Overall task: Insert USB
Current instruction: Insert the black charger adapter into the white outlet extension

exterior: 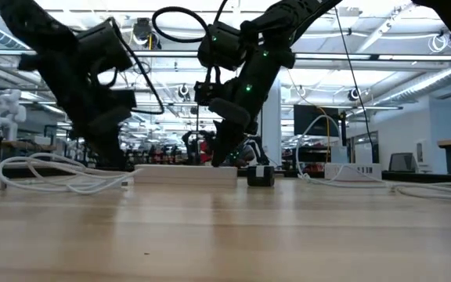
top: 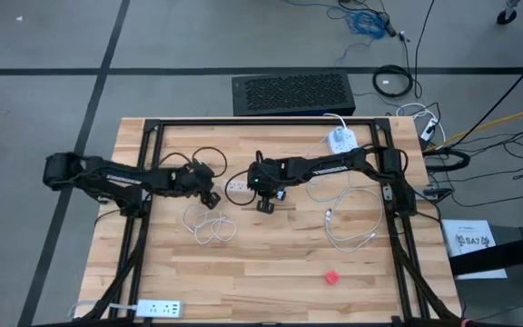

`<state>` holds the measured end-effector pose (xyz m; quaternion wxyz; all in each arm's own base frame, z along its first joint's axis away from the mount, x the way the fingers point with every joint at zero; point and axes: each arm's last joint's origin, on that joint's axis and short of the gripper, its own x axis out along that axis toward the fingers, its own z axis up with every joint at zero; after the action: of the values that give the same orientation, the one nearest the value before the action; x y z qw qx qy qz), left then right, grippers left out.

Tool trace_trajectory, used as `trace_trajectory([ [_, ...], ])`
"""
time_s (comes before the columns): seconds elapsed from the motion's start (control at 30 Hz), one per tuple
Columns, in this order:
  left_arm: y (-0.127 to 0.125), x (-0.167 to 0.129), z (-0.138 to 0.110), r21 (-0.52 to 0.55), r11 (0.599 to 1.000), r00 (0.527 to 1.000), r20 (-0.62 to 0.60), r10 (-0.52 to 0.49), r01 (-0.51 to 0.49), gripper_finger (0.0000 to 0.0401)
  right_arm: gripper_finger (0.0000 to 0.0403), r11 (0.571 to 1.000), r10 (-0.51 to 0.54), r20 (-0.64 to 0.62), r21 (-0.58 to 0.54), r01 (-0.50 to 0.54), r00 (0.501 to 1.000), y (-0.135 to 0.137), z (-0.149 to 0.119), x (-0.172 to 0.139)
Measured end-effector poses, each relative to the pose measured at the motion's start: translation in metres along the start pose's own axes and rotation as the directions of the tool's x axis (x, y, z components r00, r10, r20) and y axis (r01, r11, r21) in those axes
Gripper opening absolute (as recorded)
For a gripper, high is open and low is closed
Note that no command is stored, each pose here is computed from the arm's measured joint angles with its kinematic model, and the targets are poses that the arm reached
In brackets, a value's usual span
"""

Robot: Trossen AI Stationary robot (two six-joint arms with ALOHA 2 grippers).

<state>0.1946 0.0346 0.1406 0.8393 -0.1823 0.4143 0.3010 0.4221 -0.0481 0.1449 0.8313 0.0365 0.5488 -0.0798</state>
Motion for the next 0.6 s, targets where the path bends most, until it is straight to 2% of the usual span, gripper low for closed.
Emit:
trace_trajectory([
  [0.27,-0.01,0.023,0.001,0.0,1.0,0.998,0.053,-0.024,0.024,0.0002,0.0,1.0,-0.001,-0.022,-0.002,0.001,1.0,0.0,-0.002,0.0],
  [0.6,-0.017,0.033,0.005,0.01,1.0,0.991,0.128,-0.026,0.025,0.0002,0.0,1.0,-0.005,0.001,0.026,0.005,1.0,-0.001,0.0,-0.016],
])
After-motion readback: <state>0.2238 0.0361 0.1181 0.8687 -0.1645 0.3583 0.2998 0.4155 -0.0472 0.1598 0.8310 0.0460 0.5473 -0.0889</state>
